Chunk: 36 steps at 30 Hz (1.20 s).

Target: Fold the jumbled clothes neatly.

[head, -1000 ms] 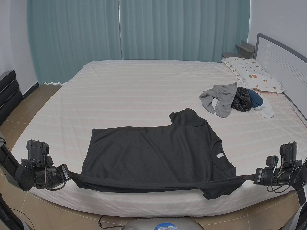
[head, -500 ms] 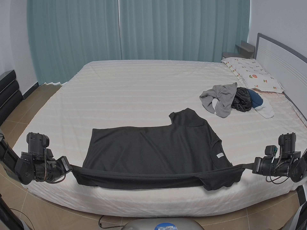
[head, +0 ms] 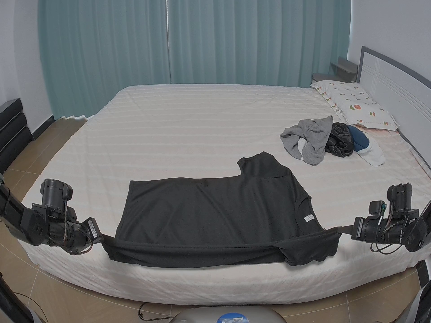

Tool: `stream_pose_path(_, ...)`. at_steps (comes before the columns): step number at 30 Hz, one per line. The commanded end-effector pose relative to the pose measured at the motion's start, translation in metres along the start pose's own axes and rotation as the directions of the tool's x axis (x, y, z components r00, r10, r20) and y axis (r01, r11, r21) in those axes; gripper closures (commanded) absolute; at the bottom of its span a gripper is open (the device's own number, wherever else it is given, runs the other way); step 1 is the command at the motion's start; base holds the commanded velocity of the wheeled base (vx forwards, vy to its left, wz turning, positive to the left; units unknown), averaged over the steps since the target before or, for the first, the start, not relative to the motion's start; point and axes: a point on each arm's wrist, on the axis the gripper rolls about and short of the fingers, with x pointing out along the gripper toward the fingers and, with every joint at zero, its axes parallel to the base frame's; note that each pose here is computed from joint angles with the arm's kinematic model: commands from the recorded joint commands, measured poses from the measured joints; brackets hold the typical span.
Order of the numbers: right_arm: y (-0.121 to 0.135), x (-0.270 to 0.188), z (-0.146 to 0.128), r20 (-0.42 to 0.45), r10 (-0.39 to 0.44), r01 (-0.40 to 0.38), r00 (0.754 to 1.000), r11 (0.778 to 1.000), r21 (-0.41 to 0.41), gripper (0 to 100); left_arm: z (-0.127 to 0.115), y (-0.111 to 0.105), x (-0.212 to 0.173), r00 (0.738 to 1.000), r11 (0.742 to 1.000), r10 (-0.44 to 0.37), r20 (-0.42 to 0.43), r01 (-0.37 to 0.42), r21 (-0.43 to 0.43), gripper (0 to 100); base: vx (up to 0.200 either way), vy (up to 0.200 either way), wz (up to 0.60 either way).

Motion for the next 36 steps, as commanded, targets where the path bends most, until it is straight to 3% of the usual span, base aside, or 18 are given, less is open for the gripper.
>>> stream_pose_path(1, -0.005, 0.021, 0.004, -0.038, -0.002, 0.002, 0.999, 1.0, 0.008, 100, 0.013, -0.003, 0.025, 0.999, 1.0, 0.016, -0.035, -0.017, -0.011, 100, 0.0, 0.0, 0.0)
stream_pose_path(17, -0.004, 0.066, 0.033, -0.059, 0.011, -0.011, 0.998, 1.0, -0.005, 100, 0.044, -0.015, 0.069, 0.998, 0.993, 0.029, -0.053, -0.035, -0.112, 100, 0.0, 0.0, 0.0)
stream_pose_path(29, 0.002, 0.063, 0.038, -0.043, 0.021, -0.022, 0.999, 1.0, -0.02, 100, 0.044, -0.016, 0.059, 0.998, 0.993, 0.028, -0.056, -0.034, -0.113, 100, 0.0, 0.0, 0.0)
stream_pose_path(36, 0.003, 0.08, 0.038, -0.054, 0.023, -0.025, 0.998, 0.999, -0.03, 100, 0.048, -0.016, 0.081, 0.996, 0.992, 0.03, -0.08, -0.04, -0.117, 100, 0.0, 0.0, 0.0)
